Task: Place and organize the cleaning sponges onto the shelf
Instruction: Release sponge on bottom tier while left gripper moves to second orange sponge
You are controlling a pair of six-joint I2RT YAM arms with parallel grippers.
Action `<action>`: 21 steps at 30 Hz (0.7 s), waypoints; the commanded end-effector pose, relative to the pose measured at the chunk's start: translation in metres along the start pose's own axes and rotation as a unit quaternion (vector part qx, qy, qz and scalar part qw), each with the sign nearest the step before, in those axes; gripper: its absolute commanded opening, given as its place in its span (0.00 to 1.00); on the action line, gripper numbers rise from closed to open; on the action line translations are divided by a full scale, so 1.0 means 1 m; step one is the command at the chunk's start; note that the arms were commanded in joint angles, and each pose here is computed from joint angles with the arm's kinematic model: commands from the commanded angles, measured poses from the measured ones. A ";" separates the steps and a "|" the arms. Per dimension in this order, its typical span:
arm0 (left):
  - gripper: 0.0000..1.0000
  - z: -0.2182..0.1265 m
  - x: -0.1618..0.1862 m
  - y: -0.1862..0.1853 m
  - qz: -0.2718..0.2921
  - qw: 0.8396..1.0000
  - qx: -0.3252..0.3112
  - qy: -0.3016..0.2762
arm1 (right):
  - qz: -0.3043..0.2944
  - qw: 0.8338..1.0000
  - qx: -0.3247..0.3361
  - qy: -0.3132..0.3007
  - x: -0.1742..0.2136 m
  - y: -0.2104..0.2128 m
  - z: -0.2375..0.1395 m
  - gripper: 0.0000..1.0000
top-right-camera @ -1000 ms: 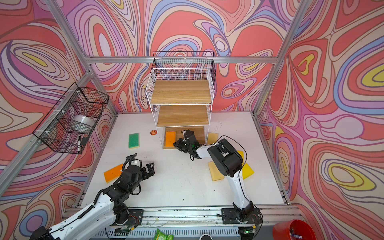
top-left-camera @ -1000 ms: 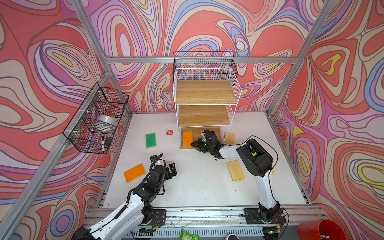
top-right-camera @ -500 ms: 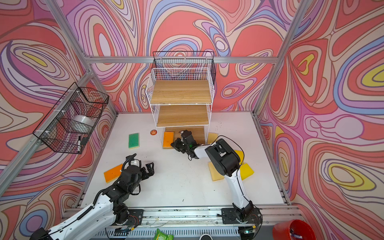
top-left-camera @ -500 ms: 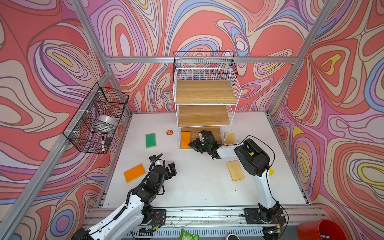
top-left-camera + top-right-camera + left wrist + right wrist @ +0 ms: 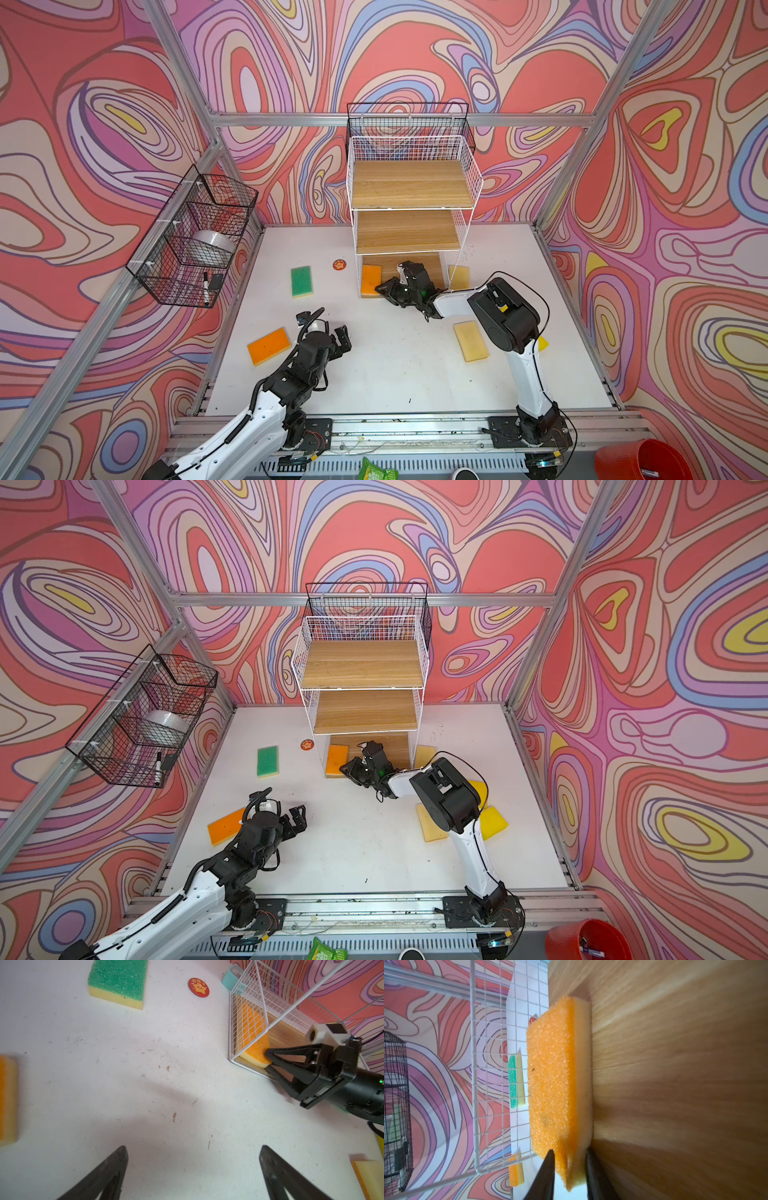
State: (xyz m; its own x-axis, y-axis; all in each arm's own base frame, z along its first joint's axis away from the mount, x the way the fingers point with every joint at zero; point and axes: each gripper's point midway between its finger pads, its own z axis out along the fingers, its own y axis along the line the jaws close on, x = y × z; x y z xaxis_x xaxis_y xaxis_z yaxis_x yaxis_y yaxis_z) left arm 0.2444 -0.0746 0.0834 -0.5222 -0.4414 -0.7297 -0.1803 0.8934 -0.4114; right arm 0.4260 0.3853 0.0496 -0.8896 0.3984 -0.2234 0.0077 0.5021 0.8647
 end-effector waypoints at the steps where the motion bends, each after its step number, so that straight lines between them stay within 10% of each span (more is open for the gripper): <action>1: 1.00 -0.007 -0.011 0.007 -0.005 1.000 -0.028 -0.012 | -0.005 1.000 0.020 0.008 0.009 -0.006 -0.005 0.43; 21: 0.88 -0.025 -0.022 0.003 -0.019 0.994 -0.084 0.072 | -0.037 0.999 -0.004 0.002 0.023 0.013 -0.056 0.62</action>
State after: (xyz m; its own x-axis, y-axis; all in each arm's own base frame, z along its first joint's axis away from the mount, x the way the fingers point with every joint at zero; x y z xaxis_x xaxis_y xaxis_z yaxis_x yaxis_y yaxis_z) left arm 0.2474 -0.0690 0.1194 -0.5683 -0.4632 -0.6800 -0.2687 0.8857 -0.3787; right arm 0.3897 0.3619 0.0661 -0.8947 0.3697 -0.2505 -0.0198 0.5275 0.8493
